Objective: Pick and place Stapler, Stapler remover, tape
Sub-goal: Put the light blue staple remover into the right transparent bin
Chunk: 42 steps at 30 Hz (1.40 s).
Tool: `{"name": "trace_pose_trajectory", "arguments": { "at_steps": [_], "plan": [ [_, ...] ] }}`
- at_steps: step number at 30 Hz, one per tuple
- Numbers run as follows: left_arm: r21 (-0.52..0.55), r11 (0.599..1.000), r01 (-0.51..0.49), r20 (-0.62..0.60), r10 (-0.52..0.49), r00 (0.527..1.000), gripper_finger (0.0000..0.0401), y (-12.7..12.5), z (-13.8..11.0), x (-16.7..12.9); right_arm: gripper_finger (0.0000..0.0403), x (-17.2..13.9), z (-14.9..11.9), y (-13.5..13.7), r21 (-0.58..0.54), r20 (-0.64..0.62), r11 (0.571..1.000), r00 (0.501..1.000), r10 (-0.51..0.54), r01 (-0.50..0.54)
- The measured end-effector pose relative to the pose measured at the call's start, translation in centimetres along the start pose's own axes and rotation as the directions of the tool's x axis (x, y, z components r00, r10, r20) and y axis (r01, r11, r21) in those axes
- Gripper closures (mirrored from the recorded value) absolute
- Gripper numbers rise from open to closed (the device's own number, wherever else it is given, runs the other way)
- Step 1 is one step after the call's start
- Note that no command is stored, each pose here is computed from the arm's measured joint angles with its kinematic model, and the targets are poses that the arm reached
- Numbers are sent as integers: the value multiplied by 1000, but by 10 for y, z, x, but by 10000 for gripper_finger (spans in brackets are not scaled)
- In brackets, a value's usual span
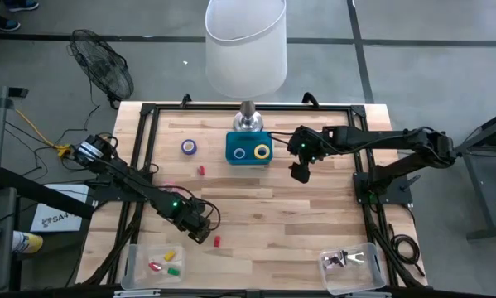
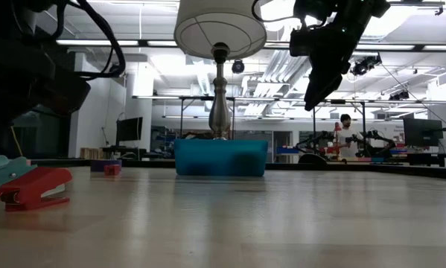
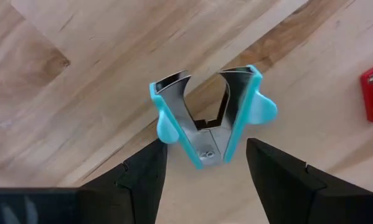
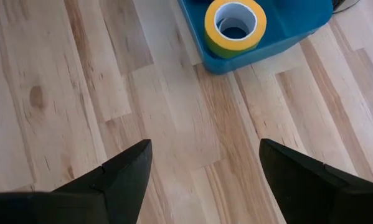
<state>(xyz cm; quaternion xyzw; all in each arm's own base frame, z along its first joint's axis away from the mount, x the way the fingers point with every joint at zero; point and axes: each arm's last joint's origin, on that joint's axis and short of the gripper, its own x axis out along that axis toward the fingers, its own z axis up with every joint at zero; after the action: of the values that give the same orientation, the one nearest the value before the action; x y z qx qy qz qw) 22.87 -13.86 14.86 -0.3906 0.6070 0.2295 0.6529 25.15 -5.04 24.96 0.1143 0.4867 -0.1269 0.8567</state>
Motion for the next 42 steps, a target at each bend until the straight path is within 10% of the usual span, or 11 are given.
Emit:
{"name": "trace_pose_trajectory", "arguments": {
  "at_steps": [7,17,27,34,42],
  "plan": [
    [-1,1000,-17,24,17,1000,196,1,1,2,114,0,1,0,-1,6,1000,1000,1,-1],
    [31,998,-46,27,45,999,319,4,1,3,114,0,0,0,-1,5,1000,1000,1,-1],
    [148,987,-59,107,43,993,324,0,3,-2,114,0,6,4,-118,51,989,995,92,-85],
    [334,919,-211,462,35,886,324,-23,14,-28,114,-5,27,14,-316,243,923,922,301,-219],
    [440,820,-365,670,-29,742,324,-50,30,-64,114,-16,41,42,-569,406,811,812,420,-135]
  ]
}}
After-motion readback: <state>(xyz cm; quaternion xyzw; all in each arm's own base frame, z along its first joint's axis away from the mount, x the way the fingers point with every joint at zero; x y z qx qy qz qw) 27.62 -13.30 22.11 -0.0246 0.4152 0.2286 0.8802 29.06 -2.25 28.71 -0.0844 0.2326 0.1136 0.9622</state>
